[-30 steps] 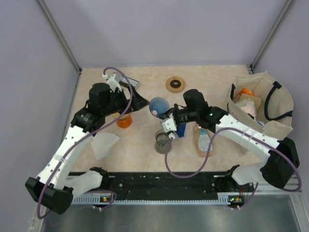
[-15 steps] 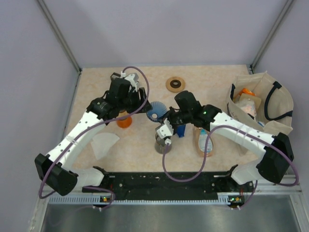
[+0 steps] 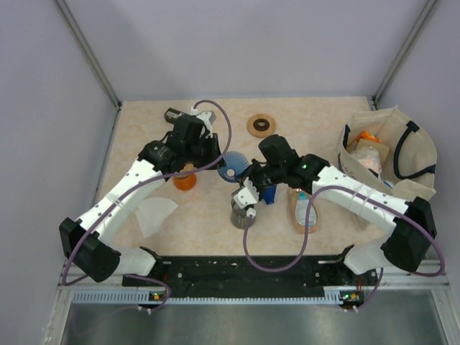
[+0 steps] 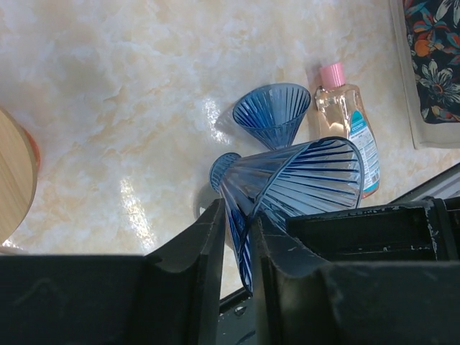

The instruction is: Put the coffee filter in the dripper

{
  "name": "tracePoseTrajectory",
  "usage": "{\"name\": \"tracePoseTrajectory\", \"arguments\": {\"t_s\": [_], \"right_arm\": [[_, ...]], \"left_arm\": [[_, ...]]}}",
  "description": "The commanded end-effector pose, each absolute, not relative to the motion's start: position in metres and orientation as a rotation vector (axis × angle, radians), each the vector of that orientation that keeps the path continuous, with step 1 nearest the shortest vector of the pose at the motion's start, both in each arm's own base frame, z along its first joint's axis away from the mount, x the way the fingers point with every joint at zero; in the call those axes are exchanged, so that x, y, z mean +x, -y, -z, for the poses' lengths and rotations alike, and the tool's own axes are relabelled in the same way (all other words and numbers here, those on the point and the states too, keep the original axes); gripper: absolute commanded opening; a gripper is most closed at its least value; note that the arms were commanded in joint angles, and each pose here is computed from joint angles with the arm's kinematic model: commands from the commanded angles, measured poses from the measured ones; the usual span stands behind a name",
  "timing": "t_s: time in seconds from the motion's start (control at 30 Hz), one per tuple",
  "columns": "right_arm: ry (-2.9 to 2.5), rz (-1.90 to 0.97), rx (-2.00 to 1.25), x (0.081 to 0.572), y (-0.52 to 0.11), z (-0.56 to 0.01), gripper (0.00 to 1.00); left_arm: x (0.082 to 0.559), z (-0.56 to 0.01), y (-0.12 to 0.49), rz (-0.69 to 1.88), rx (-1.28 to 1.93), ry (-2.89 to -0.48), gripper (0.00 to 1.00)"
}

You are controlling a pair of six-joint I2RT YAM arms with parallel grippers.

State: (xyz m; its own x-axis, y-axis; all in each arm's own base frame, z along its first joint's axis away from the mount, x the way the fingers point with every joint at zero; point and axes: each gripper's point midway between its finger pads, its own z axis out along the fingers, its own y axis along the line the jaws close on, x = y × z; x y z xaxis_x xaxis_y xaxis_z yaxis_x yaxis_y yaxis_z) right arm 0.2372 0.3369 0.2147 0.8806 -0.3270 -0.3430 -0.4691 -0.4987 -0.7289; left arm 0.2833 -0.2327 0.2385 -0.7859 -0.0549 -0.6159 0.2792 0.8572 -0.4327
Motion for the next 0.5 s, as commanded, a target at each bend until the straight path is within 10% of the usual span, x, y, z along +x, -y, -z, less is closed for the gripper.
{"name": "tracePoseTrajectory", "arguments": {"t_s": [0.0,0.2,0.3,0.37,0.47], "right_arm": [[-0.472,-0.177,-2.103,0.235,-0.351,-0.242,0.00],[-0.472,-0.167,-2.105,0.236,-0.351,-0.242,0.05],[-0.488,-0.166,-2.097,0.236,-0.348,-0.242,0.41],[-0.501,-0.160,-2.072,0.237,-0.348,-0.247,0.99],[-0.511,-0.151,-2.000,0.237,-0.349,-0.258,0.99]], "left_arm": [[0.292,-0.257,0.238,0.691,0.176,-2.329,0.23],[0.293,-0.253,0.237,0.656,0.177,-2.350,0.00],[0.297,-0.256,0.230,0.613,0.138,-2.332,0.00],[0.300,-0.260,0.225,0.586,0.109,-2.307,0.00],[0.303,-0.269,0.219,0.568,0.075,-2.262,0.00]]}}
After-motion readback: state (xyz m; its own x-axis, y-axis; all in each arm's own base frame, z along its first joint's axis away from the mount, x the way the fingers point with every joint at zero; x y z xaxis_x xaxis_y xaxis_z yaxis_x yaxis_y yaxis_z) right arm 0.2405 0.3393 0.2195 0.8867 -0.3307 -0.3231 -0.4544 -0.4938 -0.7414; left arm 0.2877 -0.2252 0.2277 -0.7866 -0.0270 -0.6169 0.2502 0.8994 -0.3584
